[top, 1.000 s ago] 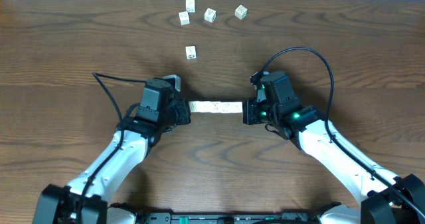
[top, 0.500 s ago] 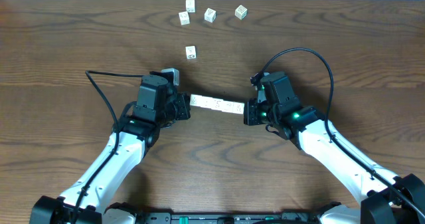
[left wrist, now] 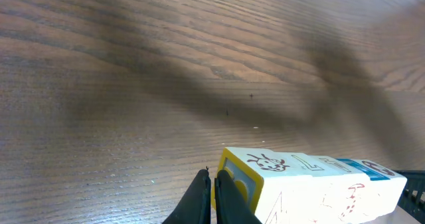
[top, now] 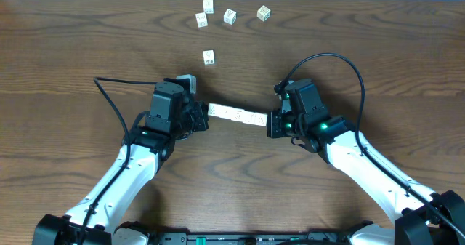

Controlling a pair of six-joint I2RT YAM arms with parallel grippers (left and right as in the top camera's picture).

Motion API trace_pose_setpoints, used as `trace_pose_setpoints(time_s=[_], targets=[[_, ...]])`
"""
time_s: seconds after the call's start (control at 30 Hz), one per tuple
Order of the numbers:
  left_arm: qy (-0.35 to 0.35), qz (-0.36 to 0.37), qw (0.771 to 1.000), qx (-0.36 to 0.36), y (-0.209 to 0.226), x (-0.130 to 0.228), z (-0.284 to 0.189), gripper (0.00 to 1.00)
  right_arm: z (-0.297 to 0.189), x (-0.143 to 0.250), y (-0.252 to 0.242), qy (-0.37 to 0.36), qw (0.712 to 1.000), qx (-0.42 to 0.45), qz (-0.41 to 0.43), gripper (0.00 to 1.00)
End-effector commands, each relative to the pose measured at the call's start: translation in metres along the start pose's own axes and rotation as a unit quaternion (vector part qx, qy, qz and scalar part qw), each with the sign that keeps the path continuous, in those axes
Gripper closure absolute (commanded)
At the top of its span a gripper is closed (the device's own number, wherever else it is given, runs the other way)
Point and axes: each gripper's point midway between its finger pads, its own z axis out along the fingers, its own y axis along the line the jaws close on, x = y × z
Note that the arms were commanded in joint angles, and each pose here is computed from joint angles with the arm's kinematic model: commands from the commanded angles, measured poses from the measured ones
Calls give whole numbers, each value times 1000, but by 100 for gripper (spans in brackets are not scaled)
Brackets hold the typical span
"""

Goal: Lift 5 blocks

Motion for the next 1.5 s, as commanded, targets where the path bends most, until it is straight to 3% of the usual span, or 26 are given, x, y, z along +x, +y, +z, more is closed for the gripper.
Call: trace_pose_setpoints(time_s=[0.0, 1.47], targets=[[45, 31, 988, 142, -68, 10, -12, 93, -18, -8, 77, 17, 987, -158, -37, 99], [50, 29, 989, 140, -67, 11, -12, 93, -23, -16, 81, 10, 987, -157, -39, 99]])
